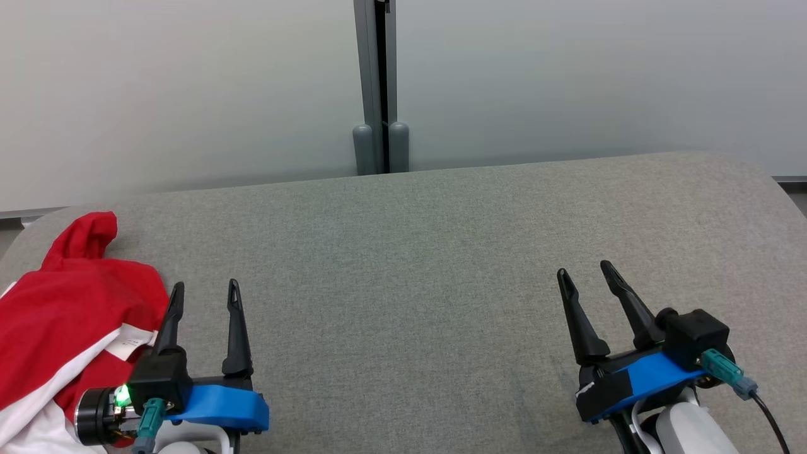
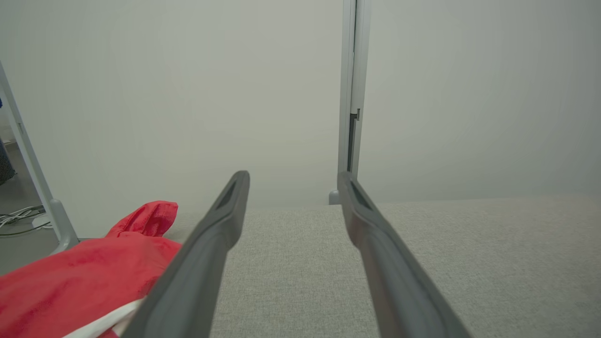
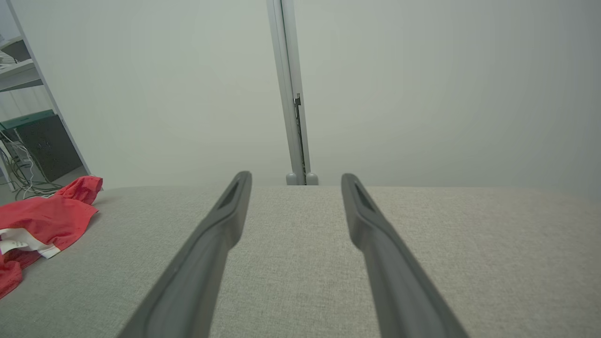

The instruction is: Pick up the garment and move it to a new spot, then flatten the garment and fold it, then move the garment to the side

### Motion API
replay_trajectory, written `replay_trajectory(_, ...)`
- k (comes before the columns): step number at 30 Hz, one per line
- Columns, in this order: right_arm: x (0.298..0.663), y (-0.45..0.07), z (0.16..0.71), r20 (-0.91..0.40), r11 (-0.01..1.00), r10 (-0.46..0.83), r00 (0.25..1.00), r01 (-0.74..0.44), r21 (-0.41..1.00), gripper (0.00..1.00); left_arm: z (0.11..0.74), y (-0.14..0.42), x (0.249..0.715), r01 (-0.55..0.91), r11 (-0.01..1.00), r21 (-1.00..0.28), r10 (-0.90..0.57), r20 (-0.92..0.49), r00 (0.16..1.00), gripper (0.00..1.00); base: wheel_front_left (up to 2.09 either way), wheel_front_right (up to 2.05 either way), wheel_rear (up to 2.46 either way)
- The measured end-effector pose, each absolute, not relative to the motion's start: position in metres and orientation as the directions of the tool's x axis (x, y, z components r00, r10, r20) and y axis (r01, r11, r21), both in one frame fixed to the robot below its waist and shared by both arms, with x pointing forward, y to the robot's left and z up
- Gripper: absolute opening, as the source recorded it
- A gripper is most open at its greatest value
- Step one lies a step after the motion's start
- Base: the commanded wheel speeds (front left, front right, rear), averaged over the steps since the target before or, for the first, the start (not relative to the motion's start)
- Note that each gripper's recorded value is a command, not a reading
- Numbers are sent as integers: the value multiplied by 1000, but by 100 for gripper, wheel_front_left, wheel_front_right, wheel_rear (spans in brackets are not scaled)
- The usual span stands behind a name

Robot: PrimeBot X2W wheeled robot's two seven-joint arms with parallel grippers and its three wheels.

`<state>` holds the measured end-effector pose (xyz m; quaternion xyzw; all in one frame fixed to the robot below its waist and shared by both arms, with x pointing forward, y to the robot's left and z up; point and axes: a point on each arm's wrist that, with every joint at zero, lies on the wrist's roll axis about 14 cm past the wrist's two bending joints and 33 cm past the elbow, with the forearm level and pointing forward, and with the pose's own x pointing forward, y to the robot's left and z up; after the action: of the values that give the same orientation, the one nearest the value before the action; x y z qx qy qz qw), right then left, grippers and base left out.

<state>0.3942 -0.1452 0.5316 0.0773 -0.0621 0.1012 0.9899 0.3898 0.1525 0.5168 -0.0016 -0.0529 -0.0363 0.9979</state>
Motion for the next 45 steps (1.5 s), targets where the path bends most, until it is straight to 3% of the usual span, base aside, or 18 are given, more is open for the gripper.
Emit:
replay_trajectory(8,396,-136,533,142,961,218,965,-238,138,100,514,158,389,59,998,-9,-58,98,994,100,0,0,0)
replay_trajectory(16,402,-104,534,147,935,304,941,-325,146,100,512,195,373,-57,998,-21,59,89,994,100,0,0,0)
replay_trajectory(35,404,14,537,154,777,587,795,-607,169,100,500,298,297,-387,921,-51,389,55,919,100,0,0,0)
replay_trajectory(45,403,31,530,139,745,627,766,-642,181,100,481,312,282,-446,892,-70,447,-6,895,100,0,0,0)
